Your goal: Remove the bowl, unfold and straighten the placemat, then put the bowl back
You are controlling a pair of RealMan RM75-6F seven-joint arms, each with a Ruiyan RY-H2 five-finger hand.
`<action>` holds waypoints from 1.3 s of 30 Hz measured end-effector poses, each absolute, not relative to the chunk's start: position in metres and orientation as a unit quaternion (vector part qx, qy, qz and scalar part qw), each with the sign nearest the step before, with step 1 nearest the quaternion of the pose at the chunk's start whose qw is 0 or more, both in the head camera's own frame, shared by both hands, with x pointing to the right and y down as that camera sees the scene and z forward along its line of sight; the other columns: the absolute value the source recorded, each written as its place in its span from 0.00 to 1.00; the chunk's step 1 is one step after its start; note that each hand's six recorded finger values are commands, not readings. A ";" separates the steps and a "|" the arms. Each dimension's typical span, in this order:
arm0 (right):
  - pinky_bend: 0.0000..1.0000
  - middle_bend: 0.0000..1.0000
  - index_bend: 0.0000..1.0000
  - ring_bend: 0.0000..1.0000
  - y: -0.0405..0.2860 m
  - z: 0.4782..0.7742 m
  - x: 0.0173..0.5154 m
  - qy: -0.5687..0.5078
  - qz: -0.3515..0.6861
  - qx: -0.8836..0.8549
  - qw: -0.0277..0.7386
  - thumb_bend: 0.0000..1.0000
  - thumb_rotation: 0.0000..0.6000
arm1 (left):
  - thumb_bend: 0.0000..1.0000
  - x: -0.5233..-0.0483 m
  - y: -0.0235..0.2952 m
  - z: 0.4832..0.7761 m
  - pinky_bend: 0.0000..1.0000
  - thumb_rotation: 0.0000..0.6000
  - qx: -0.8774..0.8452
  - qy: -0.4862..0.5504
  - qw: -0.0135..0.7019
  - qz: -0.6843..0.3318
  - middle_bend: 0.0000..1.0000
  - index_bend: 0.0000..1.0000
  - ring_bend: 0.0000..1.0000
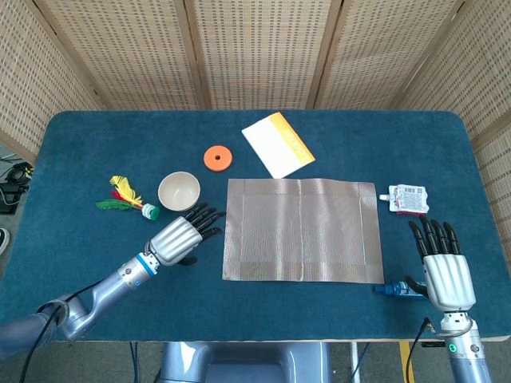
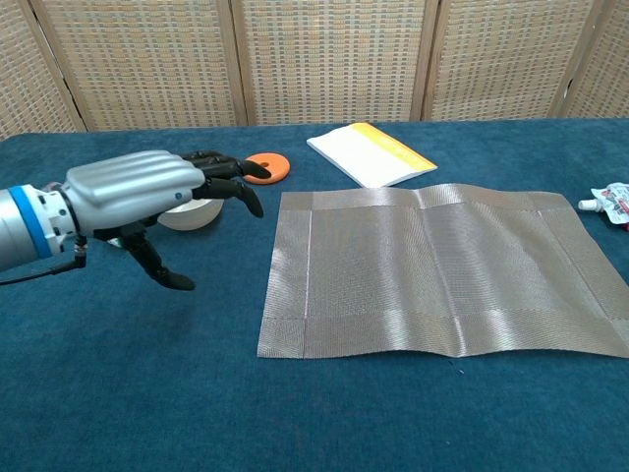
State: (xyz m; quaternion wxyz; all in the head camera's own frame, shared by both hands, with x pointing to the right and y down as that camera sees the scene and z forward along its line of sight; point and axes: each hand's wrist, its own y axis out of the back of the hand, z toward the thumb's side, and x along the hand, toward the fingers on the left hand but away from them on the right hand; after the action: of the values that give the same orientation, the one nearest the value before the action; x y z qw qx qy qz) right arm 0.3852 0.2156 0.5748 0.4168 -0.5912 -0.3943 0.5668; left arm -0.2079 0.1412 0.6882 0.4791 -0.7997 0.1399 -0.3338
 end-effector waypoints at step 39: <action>0.00 0.00 0.00 0.00 0.216 0.572 0.390 -0.408 0.563 -0.601 0.394 0.00 1.00 | 0.26 -0.130 0.171 0.740 0.00 1.00 -0.817 0.052 0.492 -0.298 0.00 0.27 0.00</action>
State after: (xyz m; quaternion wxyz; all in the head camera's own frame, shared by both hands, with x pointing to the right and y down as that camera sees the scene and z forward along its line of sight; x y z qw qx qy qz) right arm 0.3903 0.2163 0.5717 0.3944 -0.6008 -0.4082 0.5629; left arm -0.1305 0.1707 0.7402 0.4916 -0.8167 0.0515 -0.2979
